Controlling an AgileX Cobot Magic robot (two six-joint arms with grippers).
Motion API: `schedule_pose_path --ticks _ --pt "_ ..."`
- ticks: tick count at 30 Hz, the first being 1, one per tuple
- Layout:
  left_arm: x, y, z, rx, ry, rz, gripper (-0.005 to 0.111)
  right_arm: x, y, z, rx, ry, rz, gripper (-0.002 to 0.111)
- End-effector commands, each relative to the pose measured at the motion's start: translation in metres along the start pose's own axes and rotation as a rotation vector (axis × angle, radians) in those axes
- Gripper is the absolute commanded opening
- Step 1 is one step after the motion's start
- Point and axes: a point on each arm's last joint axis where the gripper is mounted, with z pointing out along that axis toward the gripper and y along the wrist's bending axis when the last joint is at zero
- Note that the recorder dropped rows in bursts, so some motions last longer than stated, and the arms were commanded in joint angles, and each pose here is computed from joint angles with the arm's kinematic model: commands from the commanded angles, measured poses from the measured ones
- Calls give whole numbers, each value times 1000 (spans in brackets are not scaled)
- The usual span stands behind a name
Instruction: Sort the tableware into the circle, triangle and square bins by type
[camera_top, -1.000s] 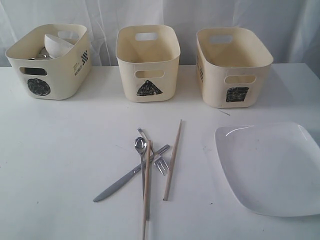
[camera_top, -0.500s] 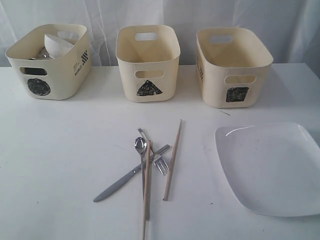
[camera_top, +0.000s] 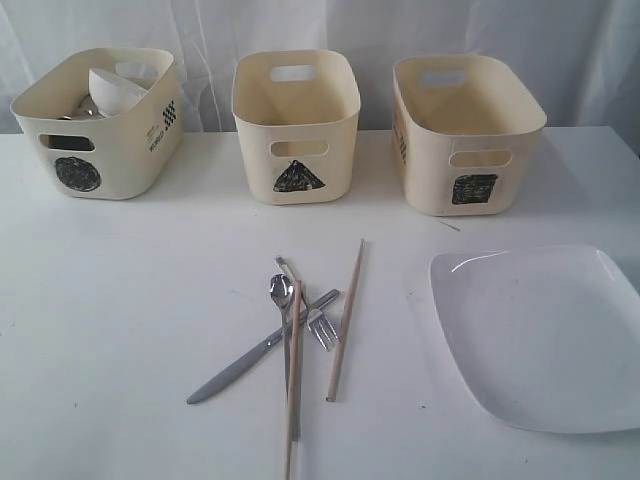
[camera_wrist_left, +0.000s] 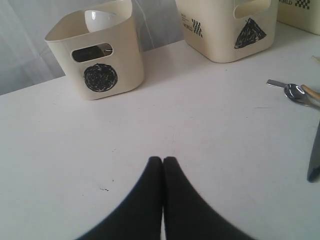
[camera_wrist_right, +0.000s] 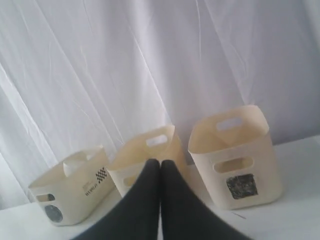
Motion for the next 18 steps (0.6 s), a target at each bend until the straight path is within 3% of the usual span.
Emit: schedule_pose_path --ticks 1,6,8,12,15,18 --pt "1 -1 0 6 -3 -6 0 -15 7 -4 -26 -58 30 0" --pt "1 -1 0 6 -3 -6 0 -25 6 -5 -26 -166 91 0" --pt "1 -1 0 6 -3 -6 0 -21 8 -5 -33 -105 110 0" --pt "1 -1 0 6 -3 -6 0 -3 13 17 6 299 111 0" --pt "1 -1 0 6 -3 -6 0 -4 18 71 7 712 -68 0" --pt "1 -1 0 6 -3 -6 0 0 17 129 13 995 -57 0"
